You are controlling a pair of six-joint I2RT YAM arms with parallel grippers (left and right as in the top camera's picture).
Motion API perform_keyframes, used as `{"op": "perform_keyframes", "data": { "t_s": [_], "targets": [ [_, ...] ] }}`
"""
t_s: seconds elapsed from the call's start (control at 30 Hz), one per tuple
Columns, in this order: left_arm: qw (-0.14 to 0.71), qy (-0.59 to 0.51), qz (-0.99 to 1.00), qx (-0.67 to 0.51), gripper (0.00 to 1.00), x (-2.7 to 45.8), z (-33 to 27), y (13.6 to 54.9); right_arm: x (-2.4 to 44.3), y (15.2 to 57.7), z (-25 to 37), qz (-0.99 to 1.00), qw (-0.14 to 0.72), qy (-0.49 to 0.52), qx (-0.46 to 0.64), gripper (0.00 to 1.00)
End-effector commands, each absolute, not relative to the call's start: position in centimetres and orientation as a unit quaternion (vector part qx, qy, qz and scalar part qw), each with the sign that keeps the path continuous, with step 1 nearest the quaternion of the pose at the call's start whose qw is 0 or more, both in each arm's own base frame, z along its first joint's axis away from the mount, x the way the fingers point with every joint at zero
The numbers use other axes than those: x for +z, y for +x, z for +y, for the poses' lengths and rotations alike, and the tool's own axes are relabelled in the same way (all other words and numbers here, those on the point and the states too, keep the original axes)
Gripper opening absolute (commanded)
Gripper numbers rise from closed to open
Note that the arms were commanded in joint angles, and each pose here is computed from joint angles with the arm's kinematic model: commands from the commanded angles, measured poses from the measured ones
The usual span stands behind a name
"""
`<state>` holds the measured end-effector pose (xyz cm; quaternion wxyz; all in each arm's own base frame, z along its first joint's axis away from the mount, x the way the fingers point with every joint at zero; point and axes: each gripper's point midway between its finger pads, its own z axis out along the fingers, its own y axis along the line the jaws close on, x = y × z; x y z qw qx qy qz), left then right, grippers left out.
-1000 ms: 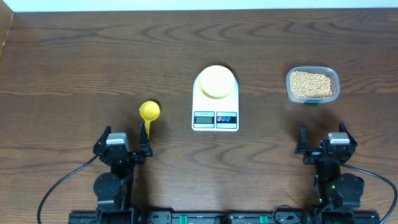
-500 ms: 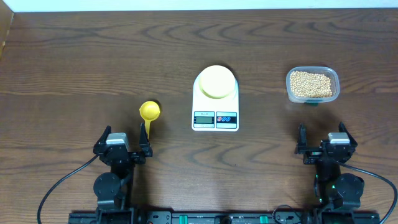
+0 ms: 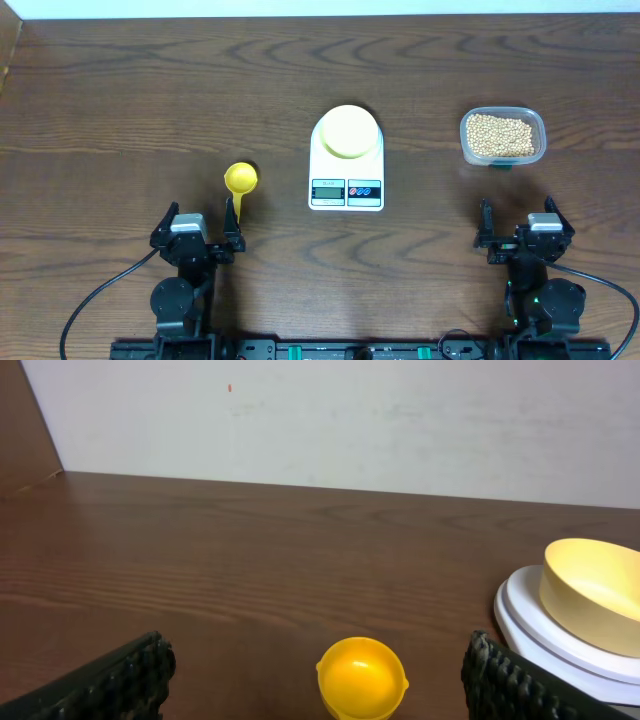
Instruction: Scoop item into bowl and weigh 50g on scale
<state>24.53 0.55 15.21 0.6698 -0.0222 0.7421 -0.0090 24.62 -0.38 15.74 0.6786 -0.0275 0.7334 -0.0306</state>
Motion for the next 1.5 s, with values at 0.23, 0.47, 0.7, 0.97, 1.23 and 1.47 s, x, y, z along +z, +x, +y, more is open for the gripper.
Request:
{"op": "perform_keyframes", "data": {
  "t_s": [0.23, 0.47, 0.7, 0.97, 1.23, 1.47],
  "targets": [
    [0.652, -0.022, 0.758, -0.012, 0.94, 13.8, 0.5, 24.4, 15.7, 24.6, -0.3, 0.732, 0.68, -0.027, -0.031, 0.99],
    [0.652, -0.022, 0.758, -0.012, 0.94, 13.8, 0.5, 24.4, 15.7, 24.6, -0.3, 0.732, 0.68, -0.027, -0.031, 0.99],
    [0.652, -0.022, 0.758, -0.012, 0.94, 13.8, 0.5, 24.4, 15.7, 24.6, -0.3, 0.732, 0.68, -0.027, -0.031, 0.99],
    [0.655, 0.046, 0.749, -0.091, 0.94, 14.4, -3.1, 24.1, 15.7, 24.6, -0.3, 0.732, 0.68, -0.027, -0.031, 0.99],
    [0.693, 0.114, 0.697, -0.146, 0.94, 17.5, -5.9, 23.5, 15.7, 24.6, -0.3, 0.732, 0.68, -0.027, -0.031, 0.99],
    [0.807, 0.146, 0.563, -0.108, 0.94, 27.4, -5.9, 21.6, 15.6, 24.6, -0.3, 0.733, 0.679, -0.027, -0.031, 0.99]
  ]
}}
